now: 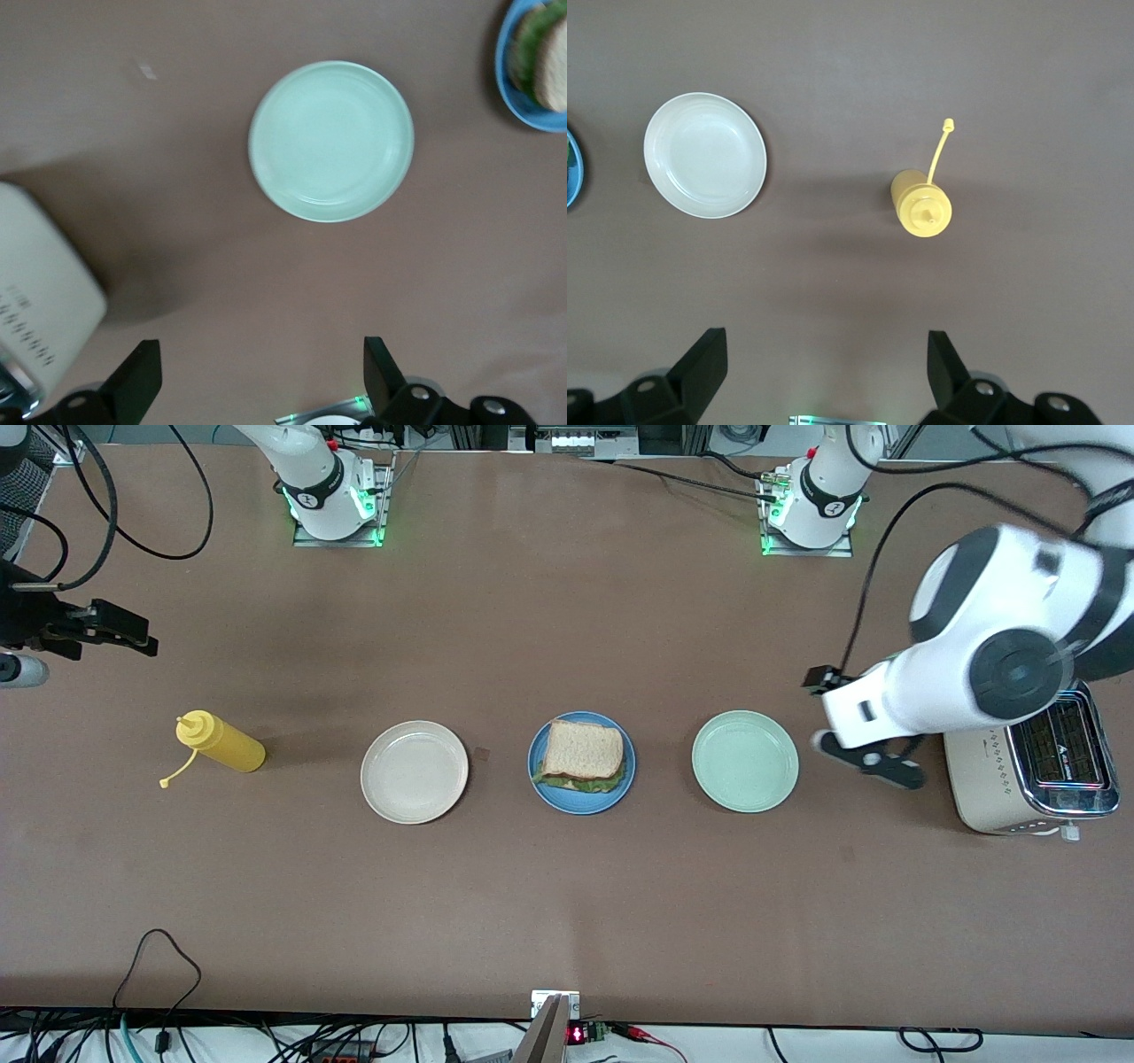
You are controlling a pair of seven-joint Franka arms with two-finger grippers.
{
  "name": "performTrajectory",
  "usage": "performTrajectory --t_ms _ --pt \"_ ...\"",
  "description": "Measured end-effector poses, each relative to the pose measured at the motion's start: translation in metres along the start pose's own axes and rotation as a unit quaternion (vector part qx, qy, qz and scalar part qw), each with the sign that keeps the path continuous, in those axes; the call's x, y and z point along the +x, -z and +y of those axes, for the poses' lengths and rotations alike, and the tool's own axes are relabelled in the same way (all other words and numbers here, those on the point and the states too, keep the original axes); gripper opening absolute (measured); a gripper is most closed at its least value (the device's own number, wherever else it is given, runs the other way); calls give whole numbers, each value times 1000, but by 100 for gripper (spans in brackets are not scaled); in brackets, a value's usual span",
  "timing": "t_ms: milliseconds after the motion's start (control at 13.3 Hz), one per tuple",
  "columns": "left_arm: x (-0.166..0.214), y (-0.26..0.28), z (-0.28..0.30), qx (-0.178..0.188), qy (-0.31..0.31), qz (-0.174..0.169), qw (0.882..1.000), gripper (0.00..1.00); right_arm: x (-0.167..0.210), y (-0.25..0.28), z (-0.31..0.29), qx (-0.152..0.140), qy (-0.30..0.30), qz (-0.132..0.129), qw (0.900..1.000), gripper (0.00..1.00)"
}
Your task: Make sandwich in blue plate with both arms
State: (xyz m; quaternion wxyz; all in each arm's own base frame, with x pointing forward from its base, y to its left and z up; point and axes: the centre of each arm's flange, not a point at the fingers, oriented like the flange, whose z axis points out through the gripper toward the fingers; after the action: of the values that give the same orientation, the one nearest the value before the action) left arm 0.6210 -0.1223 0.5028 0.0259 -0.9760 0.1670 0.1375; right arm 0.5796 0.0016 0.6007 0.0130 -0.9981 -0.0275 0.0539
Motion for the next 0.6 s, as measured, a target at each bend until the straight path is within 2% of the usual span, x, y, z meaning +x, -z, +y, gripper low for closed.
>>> performTrajectory --t_ms 150,300,375,450,599 --pt "-21 32 -22 -6 43 61 997 100 0 1 0 -1 -1 2 1000 100" --pt "-56 50 -43 -13 80 134 988 100 -1 3 3 -1 -4 3 1000 100" --pt "-79 54 -51 -11 93 152 984 100 -2 4 4 -1 -4 4 1000 100" --pt "-98 55 -52 -9 99 157 983 100 -2 4 4 -1 -5 4 1000 100" --pt "-119 51 -48 -11 101 139 985 100 -2 4 4 -1 -5 4 1000 100"
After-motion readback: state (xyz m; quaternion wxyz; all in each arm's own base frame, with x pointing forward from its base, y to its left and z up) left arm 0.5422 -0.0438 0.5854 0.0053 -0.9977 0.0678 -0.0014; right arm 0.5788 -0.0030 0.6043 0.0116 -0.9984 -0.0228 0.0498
